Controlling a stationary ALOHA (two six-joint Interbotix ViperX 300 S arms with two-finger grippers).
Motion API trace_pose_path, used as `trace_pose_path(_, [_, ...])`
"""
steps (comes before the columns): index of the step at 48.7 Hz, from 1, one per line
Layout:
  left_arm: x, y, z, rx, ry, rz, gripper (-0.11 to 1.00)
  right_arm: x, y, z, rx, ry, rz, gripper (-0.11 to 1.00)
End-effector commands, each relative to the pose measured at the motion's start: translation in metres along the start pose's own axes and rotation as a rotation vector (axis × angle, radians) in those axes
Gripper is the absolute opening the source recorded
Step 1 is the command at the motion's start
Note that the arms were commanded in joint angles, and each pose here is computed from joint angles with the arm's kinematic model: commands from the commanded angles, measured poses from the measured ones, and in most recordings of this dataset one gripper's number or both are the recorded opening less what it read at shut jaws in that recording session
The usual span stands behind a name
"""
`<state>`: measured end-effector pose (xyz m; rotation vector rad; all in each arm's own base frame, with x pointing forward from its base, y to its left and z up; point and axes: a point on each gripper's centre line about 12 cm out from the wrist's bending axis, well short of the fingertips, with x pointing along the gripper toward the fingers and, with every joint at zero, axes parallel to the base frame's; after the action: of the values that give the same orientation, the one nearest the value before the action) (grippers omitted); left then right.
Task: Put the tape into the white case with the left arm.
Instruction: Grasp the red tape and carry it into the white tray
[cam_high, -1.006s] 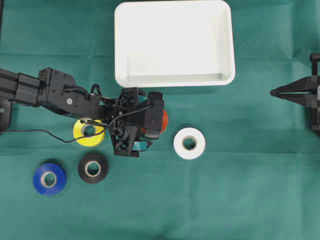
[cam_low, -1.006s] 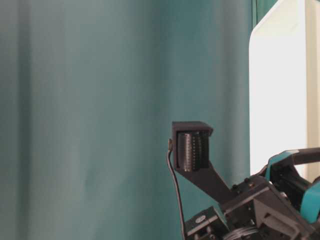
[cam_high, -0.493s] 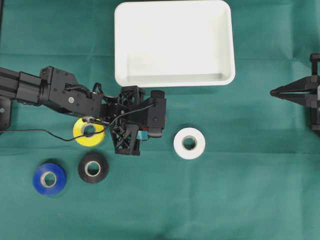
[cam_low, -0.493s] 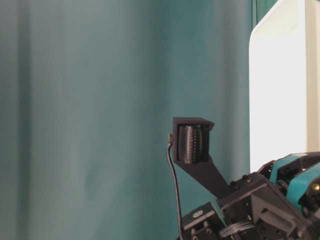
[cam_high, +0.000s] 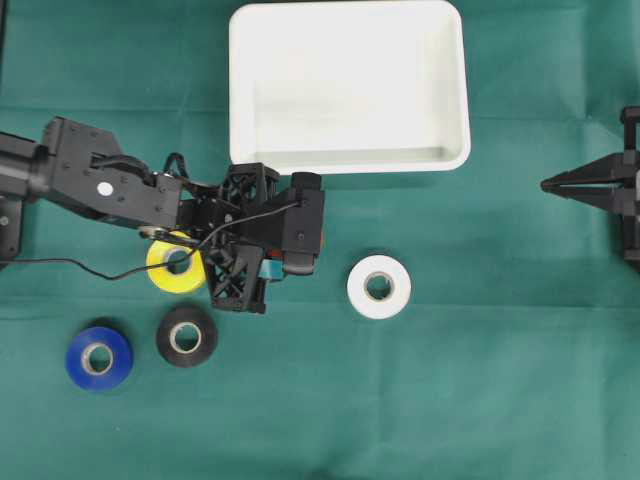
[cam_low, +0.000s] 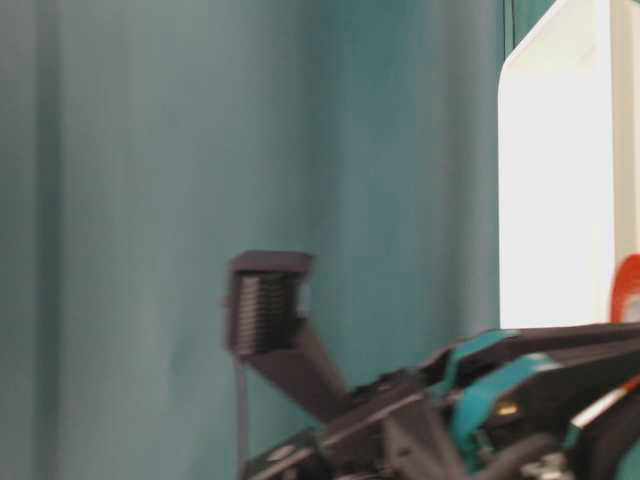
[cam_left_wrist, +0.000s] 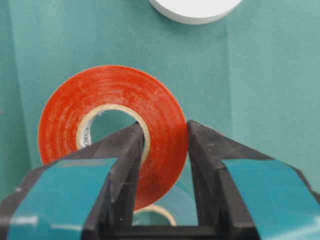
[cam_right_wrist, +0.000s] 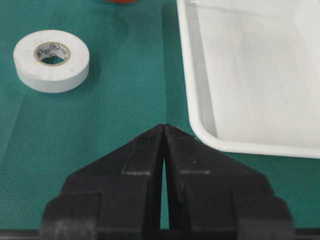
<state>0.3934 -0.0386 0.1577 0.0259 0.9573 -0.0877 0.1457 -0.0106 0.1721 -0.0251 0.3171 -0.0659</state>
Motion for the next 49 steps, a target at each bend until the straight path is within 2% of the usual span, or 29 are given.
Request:
trace_pose_path(1, [-0.023,-0.002,0.02,0.003,-0.057,-0.004,0.25,0.0,-0.001,0.005,0.001,-0.015,-0.003,-0.09])
trace_pose_path(9, [-0.025,0.0,0.021,0.006,-0.058,0.0,0.25,0.0,-0.001,0.005,0.002,-0.014,-0.003,-0.09])
trace_pose_path(16, [-0.024,0.011,0.02,-0.014,-0.056,0.017,0.25,0.0,-0.001,0.005,0.002,-0.014,-0.003,-0.09])
trace_pose_path(22, [-0.023,0.03,0.02,-0.041,-0.053,0.045,0.25,0.0,-0.001,0.005,0.001,-0.015,-0.003,-0.09])
trace_pose_path(38, [-0.023,0.078,0.014,-0.035,-0.039,0.12,0.25,0.001,-0.001,0.005,0.001,-0.012,-0.003,-0.09])
trace_pose_path(49, [-0.023,0.112,0.003,-0.055,-0.016,0.168,0.25,0.0,-0.001,0.005,0.002,-0.015,-0.003,-0.09])
